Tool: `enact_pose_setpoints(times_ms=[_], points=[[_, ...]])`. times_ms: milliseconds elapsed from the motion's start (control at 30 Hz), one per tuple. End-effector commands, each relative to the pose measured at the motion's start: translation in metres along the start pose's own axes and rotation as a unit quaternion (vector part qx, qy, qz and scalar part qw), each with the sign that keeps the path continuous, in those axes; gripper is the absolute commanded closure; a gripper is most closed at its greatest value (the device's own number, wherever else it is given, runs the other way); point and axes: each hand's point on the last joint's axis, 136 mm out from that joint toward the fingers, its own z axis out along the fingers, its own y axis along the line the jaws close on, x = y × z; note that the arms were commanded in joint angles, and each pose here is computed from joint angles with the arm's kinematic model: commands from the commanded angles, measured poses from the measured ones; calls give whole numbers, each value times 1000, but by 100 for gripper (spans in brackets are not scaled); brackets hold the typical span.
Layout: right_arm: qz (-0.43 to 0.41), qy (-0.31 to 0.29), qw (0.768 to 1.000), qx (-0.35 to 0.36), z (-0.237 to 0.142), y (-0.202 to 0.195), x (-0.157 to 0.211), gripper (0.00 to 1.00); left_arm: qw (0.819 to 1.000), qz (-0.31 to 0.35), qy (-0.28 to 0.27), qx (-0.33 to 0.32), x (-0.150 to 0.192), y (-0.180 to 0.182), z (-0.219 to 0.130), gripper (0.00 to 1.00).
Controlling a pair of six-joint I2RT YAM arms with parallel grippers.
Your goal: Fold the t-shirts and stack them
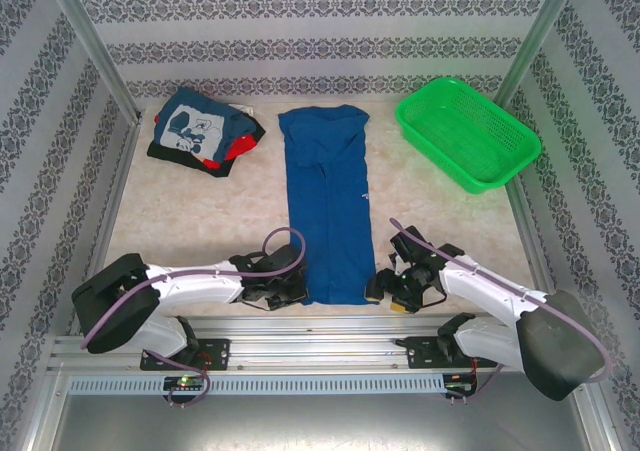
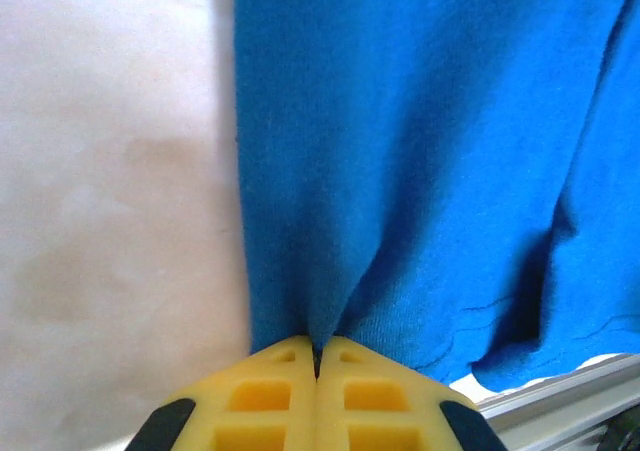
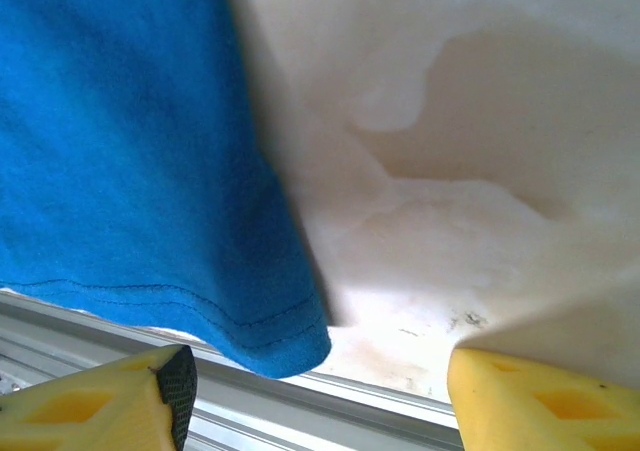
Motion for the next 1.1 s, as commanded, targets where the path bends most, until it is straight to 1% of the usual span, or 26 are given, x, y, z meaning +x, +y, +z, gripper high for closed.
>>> enact_pose_setpoints(times_ms=[0, 100, 233, 367, 467, 600, 667, 733, 833, 900, 933, 967, 1000, 1033, 1067], points=[[-20, -11, 999, -26, 5, 17, -8, 33, 999, -1, -1, -38, 9, 27, -8, 100], [-19, -13, 999, -26, 7, 21, -11, 36, 999, 1, -6, -37, 10, 33, -15, 100], [-18, -13, 999, -29, 9, 28, -15, 39, 1000, 4, -13, -19, 10, 32, -22, 100], [-28, -10, 999, -28, 10, 37, -15, 40, 1000, 5, -23, -10, 9, 35, -28, 100], [-31, -6, 999, -27, 13, 41, -13, 40, 1000, 5, -17, -2, 12, 35, -26, 100], [-30, -7, 999, -27, 11, 47, -11, 41, 1000, 9, -5, -7, 17, 39, -22, 100], [-32, -9, 999, -25, 8, 50, -9, 41, 1000, 4, -4, -9, 17, 41, -24, 91], [-36, -11, 999, -22, 4, 52, -7, 41, 1000, -1, -18, -8, 14, 41, -35, 86], [-36, -10, 999, -19, 1, 52, -5, 41, 999, -3, -48, -5, 7, 41, -58, 70], [-36, -9, 999, -18, 1, 52, -4, 41, 999, -1, -52, -6, 7, 43, -67, 61], [-36, -7, 999, -16, 2, 52, -3, 41, 999, 0, -49, -6, 9, 45, -68, 60], [-37, -6, 999, -15, 3, 52, -3, 41, 999, 0, -43, -8, 11, 47, -68, 61], [-37, -6, 999, -14, 3, 52, -3, 41, 999, 2, -35, -11, 15, 51, -66, 64], [-37, -6, 999, -13, 4, 52, -3, 40, 999, 3, -29, -17, 17, 55, -64, 71], [-37, -7, 999, -14, 4, 53, -4, 40, 999, 5, -28, -18, 18, 56, -63, 75]])
